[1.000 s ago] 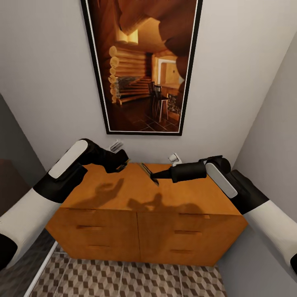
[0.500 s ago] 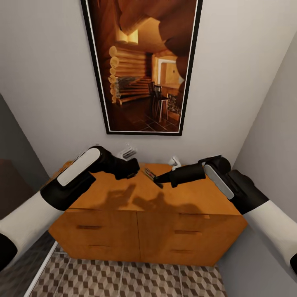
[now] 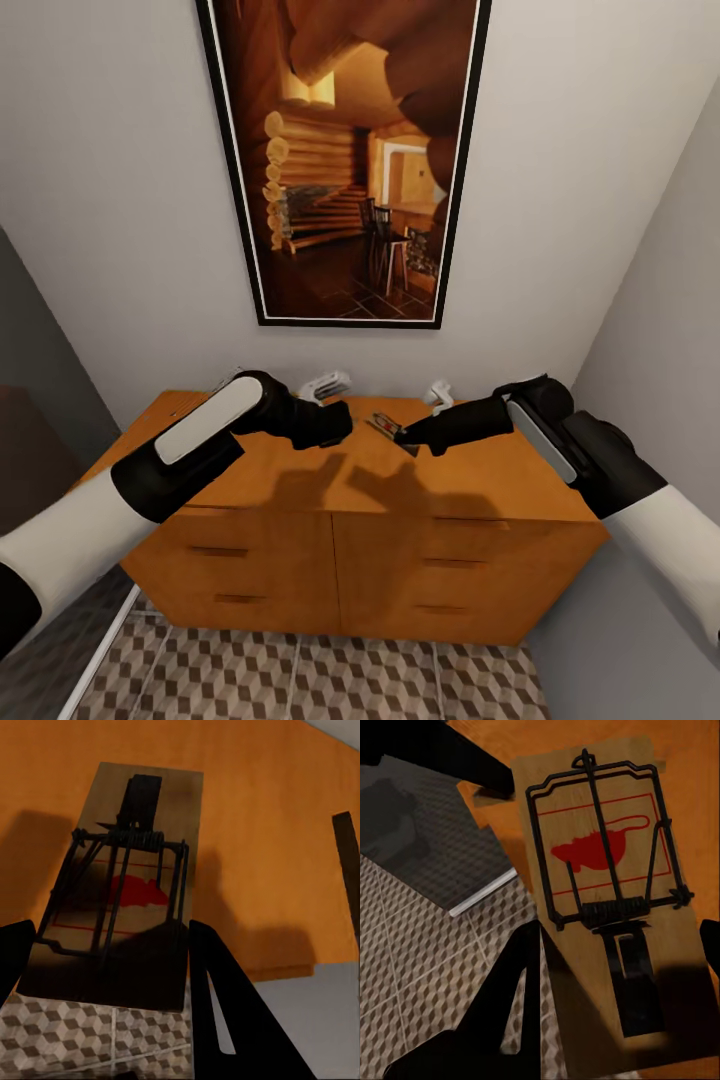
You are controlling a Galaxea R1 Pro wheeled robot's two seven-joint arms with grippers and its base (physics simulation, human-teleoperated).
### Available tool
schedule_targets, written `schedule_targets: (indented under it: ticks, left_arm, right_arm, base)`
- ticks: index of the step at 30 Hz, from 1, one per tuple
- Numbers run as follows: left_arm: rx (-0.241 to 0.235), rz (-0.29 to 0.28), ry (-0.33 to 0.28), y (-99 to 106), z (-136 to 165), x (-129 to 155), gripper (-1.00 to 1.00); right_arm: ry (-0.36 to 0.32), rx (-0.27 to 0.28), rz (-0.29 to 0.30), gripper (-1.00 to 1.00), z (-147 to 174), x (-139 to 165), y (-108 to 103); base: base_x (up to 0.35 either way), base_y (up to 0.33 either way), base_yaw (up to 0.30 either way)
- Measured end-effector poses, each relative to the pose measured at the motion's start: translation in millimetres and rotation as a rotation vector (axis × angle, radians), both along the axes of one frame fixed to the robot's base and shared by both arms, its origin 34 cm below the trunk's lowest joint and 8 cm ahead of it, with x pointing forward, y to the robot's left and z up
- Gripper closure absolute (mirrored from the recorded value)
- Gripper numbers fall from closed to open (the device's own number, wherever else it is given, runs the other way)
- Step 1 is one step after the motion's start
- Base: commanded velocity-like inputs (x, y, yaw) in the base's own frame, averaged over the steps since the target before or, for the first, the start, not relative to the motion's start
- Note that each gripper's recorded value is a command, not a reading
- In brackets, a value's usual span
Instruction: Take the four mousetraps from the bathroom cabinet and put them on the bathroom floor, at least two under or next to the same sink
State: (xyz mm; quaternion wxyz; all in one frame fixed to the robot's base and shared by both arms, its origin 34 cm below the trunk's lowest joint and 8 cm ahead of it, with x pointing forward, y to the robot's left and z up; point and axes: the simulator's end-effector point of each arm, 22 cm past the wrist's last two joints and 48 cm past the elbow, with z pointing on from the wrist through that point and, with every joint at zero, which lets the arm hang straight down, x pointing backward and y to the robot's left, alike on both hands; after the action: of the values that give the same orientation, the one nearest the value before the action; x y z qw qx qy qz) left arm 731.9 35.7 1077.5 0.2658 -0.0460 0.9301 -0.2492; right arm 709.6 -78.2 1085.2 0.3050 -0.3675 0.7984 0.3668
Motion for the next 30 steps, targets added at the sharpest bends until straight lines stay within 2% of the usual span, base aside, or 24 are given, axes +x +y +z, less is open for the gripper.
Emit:
schedule_targets:
  ticks: [7,17,24,30]
  left_arm:
    - [0.023,-0.021,0.004,-4,-8,-6,1.0]
    - [0.027,-0.016,0.007,-2,-10,-5,1.0]
    - [0.032,-0.012,0.012,-1,-12,-5,1.0]
    - [0.033,-0.011,0.013,0,-13,-5,1.0]
  right_arm:
    - [-0.002,-0.005,-0.014,1.0,1,3,-6]
    - [-0.001,0.006,-0.029,1.0,5,7,-10]
    - [-0.019,-0.02,-0.069,1.0,0,16,-14]
    - [-0.024,-0.022,-0.076,1.0,-1,18,-15]
  base:
    - [-0.08,0.0,0.0]
    - [-0.31,0.064,0.0]
    - [-0.327,0.118,0.0]
    - [-0.322,0.12,0.0]
